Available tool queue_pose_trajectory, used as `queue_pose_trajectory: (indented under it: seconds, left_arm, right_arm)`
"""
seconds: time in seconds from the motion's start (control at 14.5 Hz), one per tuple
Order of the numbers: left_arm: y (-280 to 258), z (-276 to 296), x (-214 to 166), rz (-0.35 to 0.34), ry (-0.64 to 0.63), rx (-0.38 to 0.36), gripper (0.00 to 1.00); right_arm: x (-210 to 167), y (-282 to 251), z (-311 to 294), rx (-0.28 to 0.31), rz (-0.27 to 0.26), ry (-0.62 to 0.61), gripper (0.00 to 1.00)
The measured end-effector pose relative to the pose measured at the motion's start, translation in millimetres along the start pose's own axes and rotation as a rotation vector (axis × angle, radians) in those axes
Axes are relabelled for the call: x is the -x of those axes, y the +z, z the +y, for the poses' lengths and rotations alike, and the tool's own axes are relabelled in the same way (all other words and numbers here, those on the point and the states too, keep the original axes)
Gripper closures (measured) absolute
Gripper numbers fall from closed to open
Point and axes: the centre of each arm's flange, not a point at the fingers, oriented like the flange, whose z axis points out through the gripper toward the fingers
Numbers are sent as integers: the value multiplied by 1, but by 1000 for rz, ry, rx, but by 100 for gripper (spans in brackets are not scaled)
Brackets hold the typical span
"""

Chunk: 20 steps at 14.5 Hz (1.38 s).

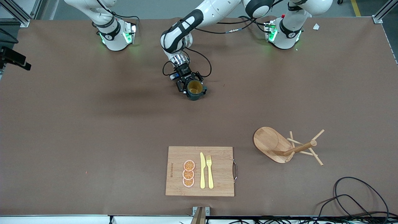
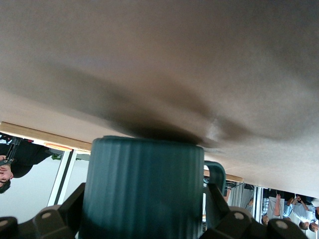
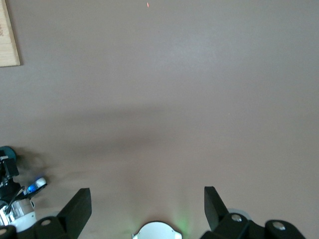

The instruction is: Transfer cup from left to right arm and place

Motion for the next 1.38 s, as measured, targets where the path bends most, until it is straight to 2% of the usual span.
queue_pose_trajectory:
  seconds: [0.28,0.41,0.62,1.04,1.24,1.38]
  left_arm:
    - [-19,-15,13,7,-42,5,0]
    - [-29,-20,19,14,-58,4,0]
    - [-39,-25,28,29,-76,7,0]
    - [-67,-36,60,67,-122,32,0]
    - [-83,-49,100,76,-173,60,0]
    - [-86,-63,142,99,-234,99,0]
  right_arm:
    - [-37,44,1,5,-39,2,0]
    - [-57,64,0,7,-37,-2,0]
    - [-63,71,-9,4,-38,2,0]
    - [-63,75,-70,-3,-35,166,0]
    - [-62,84,-101,-25,-47,285,0]
    - [-59,92,-128,-28,-61,367,0]
